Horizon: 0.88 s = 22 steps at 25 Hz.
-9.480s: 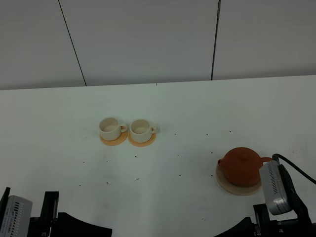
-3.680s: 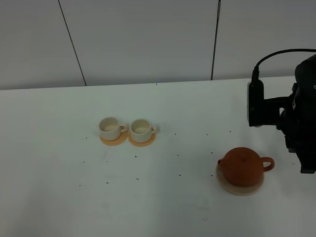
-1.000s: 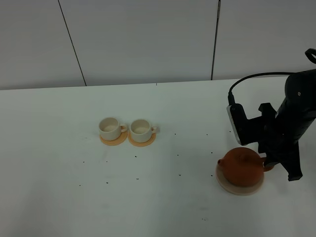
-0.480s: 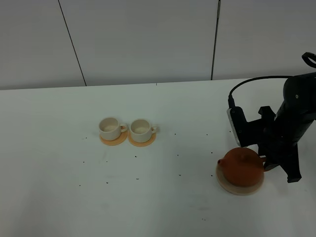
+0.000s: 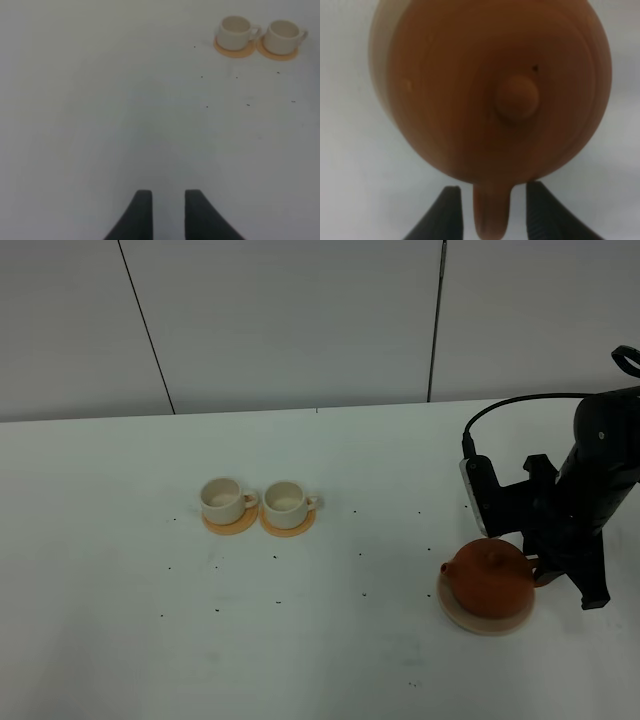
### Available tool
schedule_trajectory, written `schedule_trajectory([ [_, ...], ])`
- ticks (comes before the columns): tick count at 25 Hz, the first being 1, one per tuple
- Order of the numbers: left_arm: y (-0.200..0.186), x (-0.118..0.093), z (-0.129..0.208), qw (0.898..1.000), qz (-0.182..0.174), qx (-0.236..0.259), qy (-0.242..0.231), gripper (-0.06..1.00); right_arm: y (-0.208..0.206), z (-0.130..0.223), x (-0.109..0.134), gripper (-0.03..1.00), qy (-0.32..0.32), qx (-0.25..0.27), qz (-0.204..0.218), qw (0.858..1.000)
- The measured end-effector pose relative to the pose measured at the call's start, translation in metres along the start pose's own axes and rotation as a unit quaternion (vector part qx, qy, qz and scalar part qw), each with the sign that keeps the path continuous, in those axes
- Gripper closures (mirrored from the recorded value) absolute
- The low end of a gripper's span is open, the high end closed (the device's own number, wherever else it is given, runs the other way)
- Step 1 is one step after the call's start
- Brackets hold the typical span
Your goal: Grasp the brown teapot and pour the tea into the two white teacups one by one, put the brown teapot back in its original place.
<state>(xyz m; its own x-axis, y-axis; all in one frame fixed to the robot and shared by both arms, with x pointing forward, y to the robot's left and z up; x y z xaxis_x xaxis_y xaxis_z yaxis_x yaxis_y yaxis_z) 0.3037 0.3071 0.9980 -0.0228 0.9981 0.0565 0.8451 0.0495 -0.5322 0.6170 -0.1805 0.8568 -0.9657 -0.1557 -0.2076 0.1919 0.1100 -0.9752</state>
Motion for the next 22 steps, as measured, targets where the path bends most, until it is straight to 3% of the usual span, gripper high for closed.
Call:
schedule_trajectory([
  [22,0.0,0.0,0.0,1.0,0.0,0.0,0.0,0.71,0.0039,0.0,-0.0003,0.67,0.005,-0.003,-0.003,1.0],
])
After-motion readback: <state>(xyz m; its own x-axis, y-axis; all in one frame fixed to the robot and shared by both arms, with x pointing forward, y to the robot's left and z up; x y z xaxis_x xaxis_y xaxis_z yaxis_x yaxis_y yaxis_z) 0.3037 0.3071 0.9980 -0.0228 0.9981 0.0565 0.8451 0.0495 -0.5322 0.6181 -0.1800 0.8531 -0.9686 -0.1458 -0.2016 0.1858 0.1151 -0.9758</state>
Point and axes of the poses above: a point on each arm's last joint axis where the gripper is mounted, y pointing out along that axis toward the gripper, x along the wrist's bending axis when the last joint is at zero, z = x × y, the point moved 9 cm from there along y, pointing out along that axis toward the gripper, and after that the axes turned 2 degrees about y, right-handed, at the moved point
